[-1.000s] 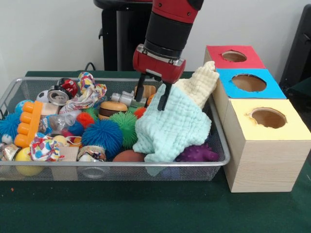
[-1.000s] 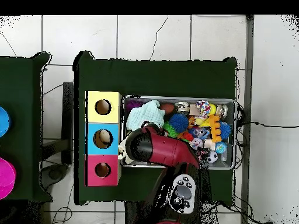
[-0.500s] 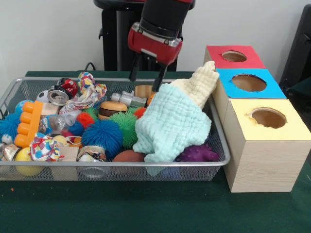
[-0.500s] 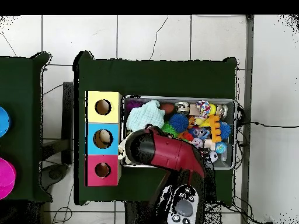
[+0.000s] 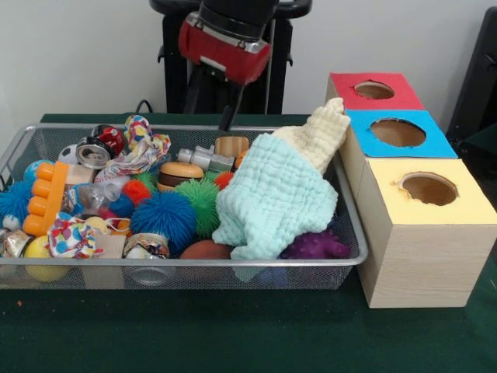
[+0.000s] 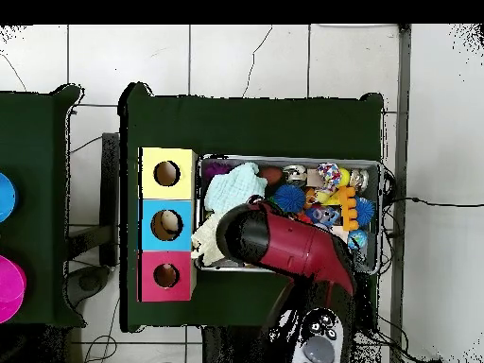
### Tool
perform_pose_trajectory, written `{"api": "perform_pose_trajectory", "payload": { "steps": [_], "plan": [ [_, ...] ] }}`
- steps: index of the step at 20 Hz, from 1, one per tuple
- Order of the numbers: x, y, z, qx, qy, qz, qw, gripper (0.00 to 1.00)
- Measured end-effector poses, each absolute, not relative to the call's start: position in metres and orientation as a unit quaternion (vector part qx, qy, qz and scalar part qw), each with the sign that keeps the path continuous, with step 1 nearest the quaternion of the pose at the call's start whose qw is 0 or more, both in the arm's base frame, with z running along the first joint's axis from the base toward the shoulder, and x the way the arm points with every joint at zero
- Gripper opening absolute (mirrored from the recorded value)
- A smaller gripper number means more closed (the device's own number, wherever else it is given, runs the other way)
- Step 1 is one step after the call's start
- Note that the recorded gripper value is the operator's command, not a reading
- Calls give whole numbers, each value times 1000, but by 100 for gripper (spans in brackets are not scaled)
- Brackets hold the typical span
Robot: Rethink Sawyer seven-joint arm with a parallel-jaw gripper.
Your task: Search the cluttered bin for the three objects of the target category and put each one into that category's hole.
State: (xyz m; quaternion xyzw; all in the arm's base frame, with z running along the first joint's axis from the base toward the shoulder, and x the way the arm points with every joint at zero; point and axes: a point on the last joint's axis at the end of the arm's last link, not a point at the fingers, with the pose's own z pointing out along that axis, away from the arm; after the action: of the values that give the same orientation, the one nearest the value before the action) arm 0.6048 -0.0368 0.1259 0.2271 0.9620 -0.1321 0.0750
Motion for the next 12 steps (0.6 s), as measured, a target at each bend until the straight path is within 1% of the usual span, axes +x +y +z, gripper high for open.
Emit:
{"api": "perform_pose_trajectory", "payload": {
  "steps": [7,9,12],
  "plan": [
    [620,-89,113,230,954,-152,114,100],
    [625,-112,105,224,951,-163,138,100],
    [628,-128,96,214,948,-172,162,100]
  ]
}}
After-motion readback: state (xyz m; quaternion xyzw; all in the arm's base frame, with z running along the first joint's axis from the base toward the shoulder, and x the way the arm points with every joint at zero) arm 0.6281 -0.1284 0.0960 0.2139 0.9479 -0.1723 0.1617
